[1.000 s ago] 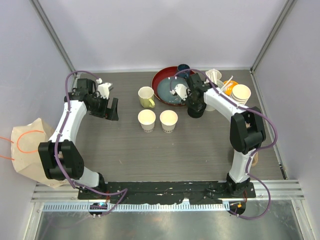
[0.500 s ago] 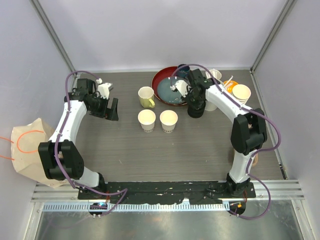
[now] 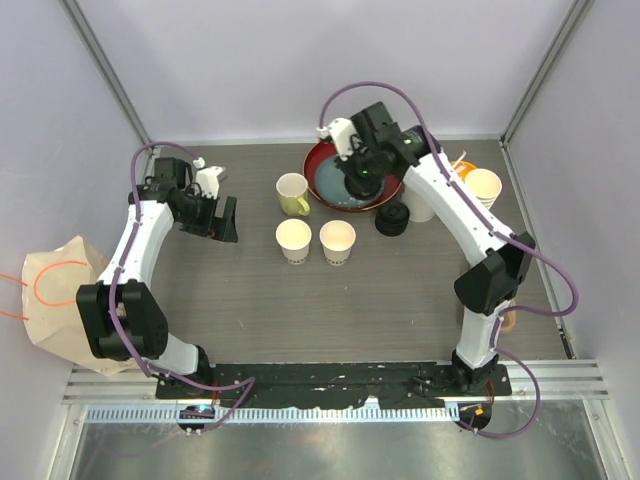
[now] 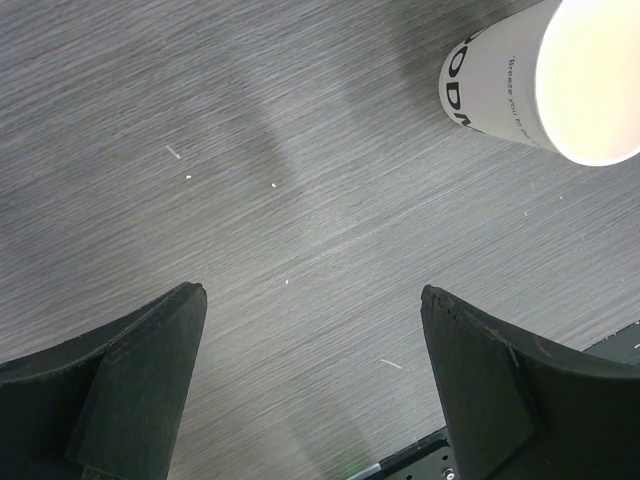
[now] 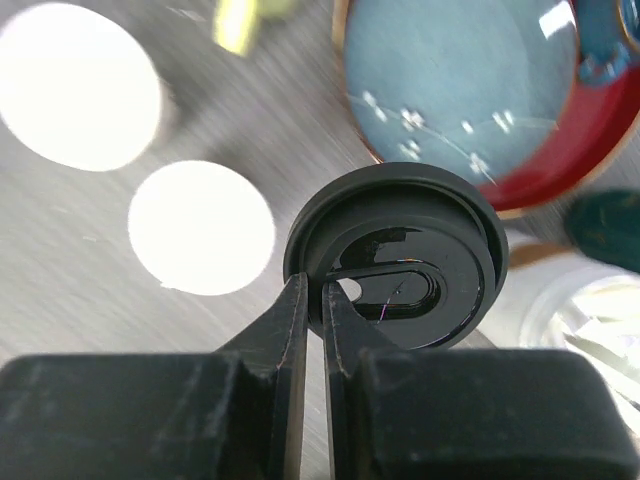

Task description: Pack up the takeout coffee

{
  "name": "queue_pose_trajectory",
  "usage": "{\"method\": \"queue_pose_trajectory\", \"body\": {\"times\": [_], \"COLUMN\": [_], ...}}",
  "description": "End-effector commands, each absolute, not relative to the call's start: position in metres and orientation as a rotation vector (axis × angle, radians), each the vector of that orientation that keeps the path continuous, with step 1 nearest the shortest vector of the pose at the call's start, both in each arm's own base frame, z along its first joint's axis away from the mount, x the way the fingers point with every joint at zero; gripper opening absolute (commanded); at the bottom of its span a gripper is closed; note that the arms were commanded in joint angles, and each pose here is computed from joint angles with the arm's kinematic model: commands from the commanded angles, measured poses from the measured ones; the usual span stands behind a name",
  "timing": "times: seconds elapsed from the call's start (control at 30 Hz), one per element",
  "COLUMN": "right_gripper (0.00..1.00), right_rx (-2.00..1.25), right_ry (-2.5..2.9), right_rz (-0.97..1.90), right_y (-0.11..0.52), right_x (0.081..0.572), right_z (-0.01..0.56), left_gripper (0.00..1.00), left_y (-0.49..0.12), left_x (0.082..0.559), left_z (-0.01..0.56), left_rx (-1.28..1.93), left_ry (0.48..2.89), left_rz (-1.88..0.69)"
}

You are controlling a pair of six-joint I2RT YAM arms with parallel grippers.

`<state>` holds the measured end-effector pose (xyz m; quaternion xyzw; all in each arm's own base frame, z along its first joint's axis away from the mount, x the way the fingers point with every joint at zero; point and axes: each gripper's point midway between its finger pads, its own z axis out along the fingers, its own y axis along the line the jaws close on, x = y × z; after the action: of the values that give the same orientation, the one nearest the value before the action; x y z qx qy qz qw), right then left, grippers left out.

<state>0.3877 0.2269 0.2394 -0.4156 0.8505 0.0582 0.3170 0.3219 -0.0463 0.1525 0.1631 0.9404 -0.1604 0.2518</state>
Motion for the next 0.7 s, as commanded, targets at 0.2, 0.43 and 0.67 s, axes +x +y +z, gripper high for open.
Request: {"method": "queue_pose_trajectory", "body": {"times": [0.2,0.43,0.67], "right_gripper": [0.01,0.01,0.01], "right_rx": [-1.165,-1.196,-1.2], "right_ry": [2.301,2.403,2.403], "right_rz": [0.489,0.477,0.518], "right_y": [0.382,0.398,0.412], "right_x": [0.305,0.298,0.302], "right_z": [0.24,0.199,0.189], "left_gripper": [0.93,0.93,0.93], "left_y": [-0.043,-0.041,-0.041], "left_x": [0.321,0.322,0.323], "left_z": [0.154,0.148,0.146], "left_rx": [0.38,0.368,0.367], "left_ry": [2.552,2.567,2.572], "left_rz": [-0.415,-0.395,-0.399]}}
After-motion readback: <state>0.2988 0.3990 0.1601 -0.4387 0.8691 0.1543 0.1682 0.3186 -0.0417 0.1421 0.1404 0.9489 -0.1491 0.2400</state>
